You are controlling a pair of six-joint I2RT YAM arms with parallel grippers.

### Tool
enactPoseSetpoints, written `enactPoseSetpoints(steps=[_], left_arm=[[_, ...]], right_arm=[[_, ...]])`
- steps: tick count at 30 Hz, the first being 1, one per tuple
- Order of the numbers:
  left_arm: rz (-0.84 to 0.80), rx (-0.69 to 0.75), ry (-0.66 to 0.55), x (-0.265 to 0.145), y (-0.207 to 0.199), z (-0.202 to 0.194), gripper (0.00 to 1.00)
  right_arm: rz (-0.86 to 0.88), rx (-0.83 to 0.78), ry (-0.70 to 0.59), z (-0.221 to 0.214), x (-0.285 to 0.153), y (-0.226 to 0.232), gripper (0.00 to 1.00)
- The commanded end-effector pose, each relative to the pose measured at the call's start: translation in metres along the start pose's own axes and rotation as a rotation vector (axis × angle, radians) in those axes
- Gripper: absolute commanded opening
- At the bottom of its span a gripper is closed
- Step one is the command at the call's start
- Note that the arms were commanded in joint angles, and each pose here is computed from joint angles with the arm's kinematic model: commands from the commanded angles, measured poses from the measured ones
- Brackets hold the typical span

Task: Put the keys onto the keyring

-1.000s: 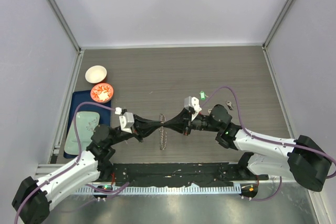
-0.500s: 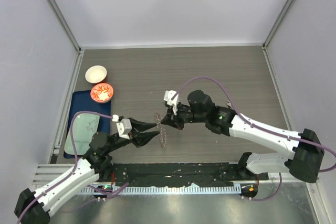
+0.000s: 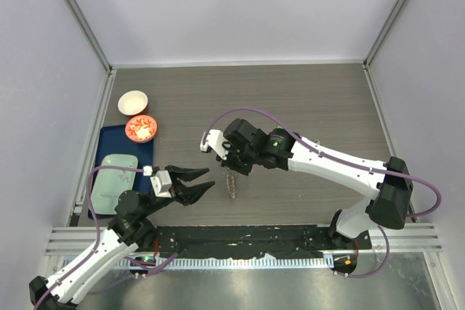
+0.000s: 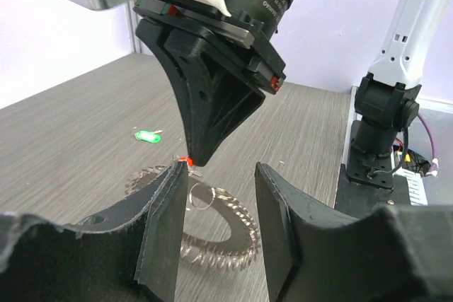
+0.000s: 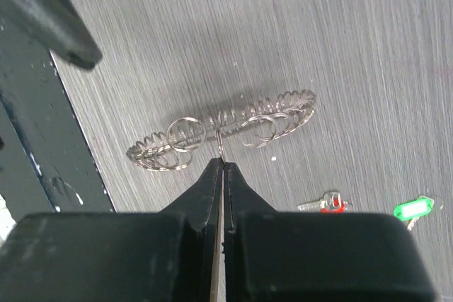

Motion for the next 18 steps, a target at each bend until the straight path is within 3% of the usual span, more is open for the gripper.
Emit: enactPoseSetpoints(steps=[1,18], left_arm=[[0.013,-0.011,0.071,-0.006,-0.001,-0.033,0.47],[-0.156,-0.034,0.126,0.020,-0.016,-0.042,0.37]], right_arm=[[0.020,-0.094,0.029,0.001,-0.019,0.003,0.01],[0.146,-0.190,-0.039,-0.001,-0.031,0.024,0.01]])
Point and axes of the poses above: each gripper's point midway between its finger pads, its own x axis out along the fingers, its own y axis along the line the jaws close on, z = x × y, the point moved 1 cm from there along -x, back along the fingers, and after that the axes turned 11 degrees about x, right-handed, at the moved point
